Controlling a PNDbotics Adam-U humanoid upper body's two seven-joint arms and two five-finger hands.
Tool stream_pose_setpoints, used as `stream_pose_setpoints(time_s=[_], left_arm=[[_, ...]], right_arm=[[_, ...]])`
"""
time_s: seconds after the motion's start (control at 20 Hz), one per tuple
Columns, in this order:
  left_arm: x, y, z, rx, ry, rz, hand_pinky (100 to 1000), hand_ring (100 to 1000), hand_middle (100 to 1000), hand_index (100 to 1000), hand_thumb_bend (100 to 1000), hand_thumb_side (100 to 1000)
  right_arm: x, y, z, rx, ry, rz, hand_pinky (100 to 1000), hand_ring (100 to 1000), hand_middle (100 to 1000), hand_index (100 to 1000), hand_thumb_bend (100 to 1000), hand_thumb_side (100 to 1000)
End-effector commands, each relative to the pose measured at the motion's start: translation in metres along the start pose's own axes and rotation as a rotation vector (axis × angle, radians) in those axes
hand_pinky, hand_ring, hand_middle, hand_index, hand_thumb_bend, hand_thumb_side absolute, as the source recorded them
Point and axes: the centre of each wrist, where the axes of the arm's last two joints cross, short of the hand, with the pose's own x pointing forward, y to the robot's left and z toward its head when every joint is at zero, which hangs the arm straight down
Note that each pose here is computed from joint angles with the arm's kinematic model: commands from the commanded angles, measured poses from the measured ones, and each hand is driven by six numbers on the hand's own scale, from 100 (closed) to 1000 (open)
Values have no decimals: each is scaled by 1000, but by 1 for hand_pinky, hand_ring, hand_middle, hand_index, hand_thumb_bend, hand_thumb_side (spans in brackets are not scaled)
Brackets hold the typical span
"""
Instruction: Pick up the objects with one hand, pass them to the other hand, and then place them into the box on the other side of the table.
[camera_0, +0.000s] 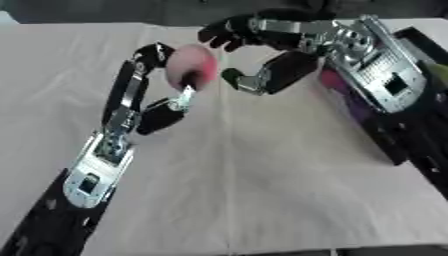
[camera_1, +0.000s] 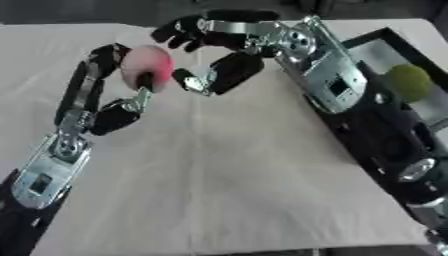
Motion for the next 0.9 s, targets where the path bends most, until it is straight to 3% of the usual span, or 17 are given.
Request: stream_pose_setpoints(time_s=[0.05,0.3,0.55,0.9], left_arm=[[10,2,-11,13,-42,4,703,665,587,589,100,276],[12,-1,-13,8,-51,4,704,666,587,590,100,273],[12,-3,-14,6,-54,5,703,665,586,592,100,274],[15,-5,-17,1,-92,10,702,663,586,616,100,280]], right_arm=[[6,-7,-1,-8,-10,24,939,960,954,970,100,289],[5,-5,-9,16,-7,26,939,960,954,972,100,327],[5,-4,-12,16,-9,11,936,952,918,944,100,294],[5,-4,-16,-32,15,-10,915,870,758,813,100,118]])
